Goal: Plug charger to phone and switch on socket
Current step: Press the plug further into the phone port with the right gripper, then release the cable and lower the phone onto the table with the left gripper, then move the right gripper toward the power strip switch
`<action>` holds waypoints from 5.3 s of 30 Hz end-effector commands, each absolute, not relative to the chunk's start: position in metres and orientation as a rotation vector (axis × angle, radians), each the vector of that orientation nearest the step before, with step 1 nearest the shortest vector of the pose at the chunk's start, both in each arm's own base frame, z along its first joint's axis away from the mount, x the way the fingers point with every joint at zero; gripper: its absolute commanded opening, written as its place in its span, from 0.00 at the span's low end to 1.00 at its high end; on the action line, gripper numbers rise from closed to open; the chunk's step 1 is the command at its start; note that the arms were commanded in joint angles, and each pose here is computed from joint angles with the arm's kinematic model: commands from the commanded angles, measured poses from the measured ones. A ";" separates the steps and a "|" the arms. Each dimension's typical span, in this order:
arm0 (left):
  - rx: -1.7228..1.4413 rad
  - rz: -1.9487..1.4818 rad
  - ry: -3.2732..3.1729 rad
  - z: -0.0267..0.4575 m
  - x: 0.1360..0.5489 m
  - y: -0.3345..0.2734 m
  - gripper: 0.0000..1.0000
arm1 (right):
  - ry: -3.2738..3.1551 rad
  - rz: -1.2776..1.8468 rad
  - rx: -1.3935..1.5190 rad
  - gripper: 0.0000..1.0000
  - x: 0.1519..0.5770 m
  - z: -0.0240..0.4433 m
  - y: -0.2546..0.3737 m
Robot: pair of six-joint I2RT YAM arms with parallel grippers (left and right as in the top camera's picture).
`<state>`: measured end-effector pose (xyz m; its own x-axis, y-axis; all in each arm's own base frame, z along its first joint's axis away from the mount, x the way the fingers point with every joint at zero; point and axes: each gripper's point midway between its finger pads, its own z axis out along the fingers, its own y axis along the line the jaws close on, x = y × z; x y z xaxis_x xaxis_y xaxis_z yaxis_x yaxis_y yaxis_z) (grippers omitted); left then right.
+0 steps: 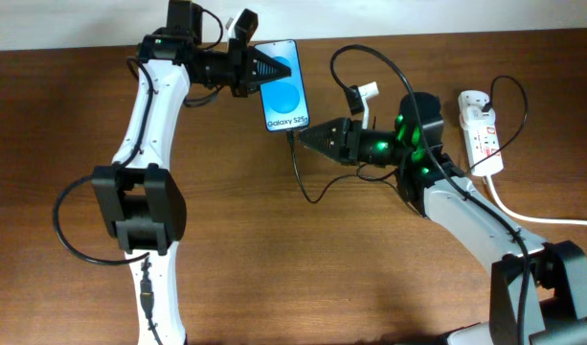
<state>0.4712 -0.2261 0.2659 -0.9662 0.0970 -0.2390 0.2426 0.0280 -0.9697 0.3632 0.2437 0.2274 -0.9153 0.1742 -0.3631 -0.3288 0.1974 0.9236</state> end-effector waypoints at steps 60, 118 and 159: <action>0.425 -1.926 2.212 0.256 0.475 -0.233 0.00 | 2.072 1.738 -0.145 0.91 0.372 0.235 0.242; -0.261 -0.311 3.165 0.032 0.478 -0.062 0.45 | 2.531 1.309 0.119 0.98 0.352 0.130 0.180; -0.312 -0.327 2.901 0.148 0.487 -0.026 0.99 | 2.581 0.296 0.665 0.98 0.275 0.243 -0.087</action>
